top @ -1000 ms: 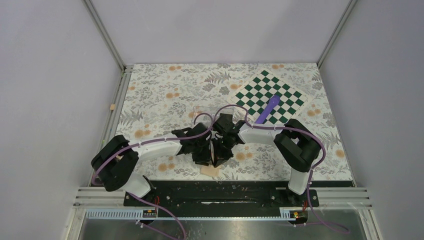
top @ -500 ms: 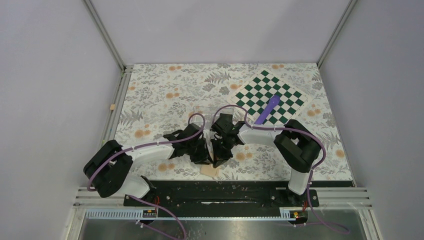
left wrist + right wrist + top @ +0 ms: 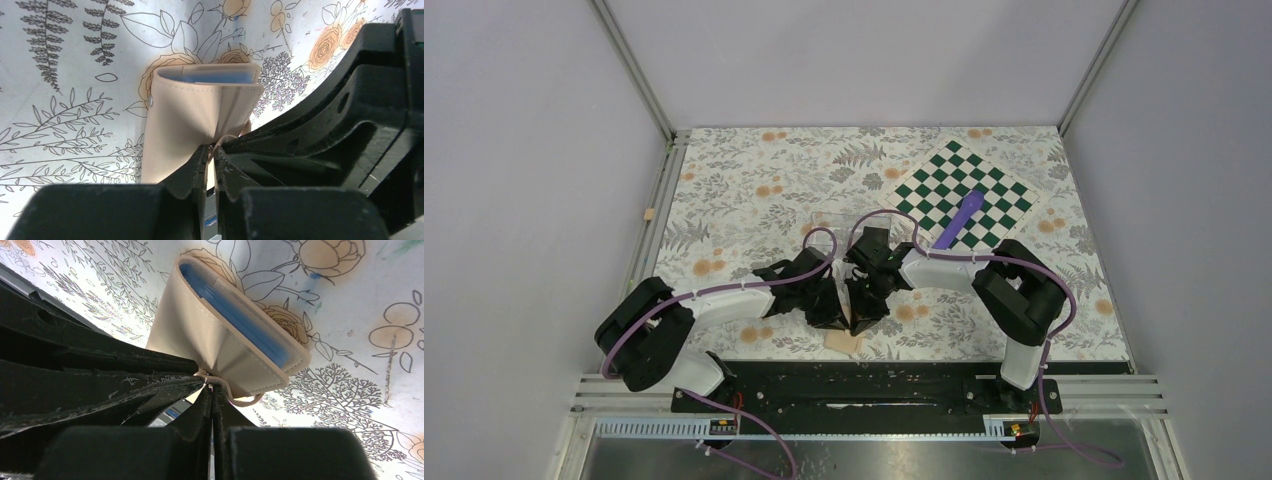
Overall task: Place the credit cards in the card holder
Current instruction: Close the card holder at the center of the board.
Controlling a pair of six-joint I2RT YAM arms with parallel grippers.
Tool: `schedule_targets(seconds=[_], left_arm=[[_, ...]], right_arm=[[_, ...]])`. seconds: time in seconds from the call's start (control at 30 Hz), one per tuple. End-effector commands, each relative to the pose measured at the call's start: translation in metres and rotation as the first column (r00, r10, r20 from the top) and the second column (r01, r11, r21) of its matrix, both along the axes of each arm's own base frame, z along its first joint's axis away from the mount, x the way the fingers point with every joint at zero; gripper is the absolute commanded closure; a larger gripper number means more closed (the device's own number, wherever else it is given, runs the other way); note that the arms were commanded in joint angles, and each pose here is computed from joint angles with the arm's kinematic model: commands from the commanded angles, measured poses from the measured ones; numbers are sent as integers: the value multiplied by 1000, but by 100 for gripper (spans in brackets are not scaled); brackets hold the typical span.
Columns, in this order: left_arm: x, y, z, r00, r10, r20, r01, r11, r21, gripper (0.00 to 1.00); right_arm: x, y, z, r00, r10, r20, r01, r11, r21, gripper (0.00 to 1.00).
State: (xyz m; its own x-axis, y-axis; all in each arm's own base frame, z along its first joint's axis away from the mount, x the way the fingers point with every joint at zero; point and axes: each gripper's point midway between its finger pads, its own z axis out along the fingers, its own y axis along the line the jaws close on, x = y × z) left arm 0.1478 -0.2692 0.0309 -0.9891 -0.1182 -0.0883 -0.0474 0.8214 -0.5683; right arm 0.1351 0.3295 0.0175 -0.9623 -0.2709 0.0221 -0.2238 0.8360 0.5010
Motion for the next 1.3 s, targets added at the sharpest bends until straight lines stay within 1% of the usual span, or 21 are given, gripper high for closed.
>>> schedule_targets(seconds=[0.0, 0.2, 0.33, 0.4, 0.47, 0.6, 0.73, 0.77, 0.83, 0.93, 0.97, 1.13, 1.27], left_arm=[[5, -11, 10, 999, -30, 28, 32, 998, -49, 91], [2, -11, 10, 998, -53, 26, 54, 997, -51, 86], [0, -7, 8, 998, -61, 23, 62, 998, -31, 84], [-1, -6, 8, 998, -60, 27, 61, 998, -25, 86], [-1, -6, 8, 998, -63, 31, 64, 998, -24, 92], [0, -9, 7, 997, -75, 36, 76, 997, -28, 100], [1, -12, 7, 996, -87, 33, 88, 996, -29, 100], [2, -13, 8, 995, -88, 36, 89, 996, -32, 100], [3, -15, 10, 995, -88, 46, 90, 995, -35, 100], [7, -17, 17, 994, -92, 64, 95, 995, -39, 100], [7, -17, 18, 993, -94, 65, 96, 995, -39, 100], [13, -26, 27, 992, -96, 80, 102, 993, -68, 100], [15, -29, 26, 993, -94, 76, 99, 993, -69, 100]], right_arm=[[-15, -20, -32, 999, 45, 19, -42, 990, -134, 100], [-14, -19, -32, 999, 42, 17, -40, 991, -129, 100], [-14, -18, -32, 999, 42, 14, -40, 991, -127, 100], [-14, -17, -32, 999, 43, 13, -41, 991, -126, 100], [-14, -17, -32, 999, 44, 11, -42, 991, -126, 100], [-15, -16, -31, 999, 43, 6, -42, 992, -121, 100], [-14, -12, -24, 998, 63, 23, -60, 994, -86, 100], [-14, -11, -22, 997, 67, 28, -65, 995, -73, 98], [-10, -9, -12, 995, 73, 66, -70, 997, -44, 83], [-3, -9, 4, 989, 70, 134, -68, 998, -17, 70], [-1, -9, 9, 986, 63, 153, -62, 998, -10, 67], [13, -12, 27, 979, 23, 204, -28, 999, 23, 57], [22, -22, 25, 979, 1, 206, 0, 1000, -3, 56]])
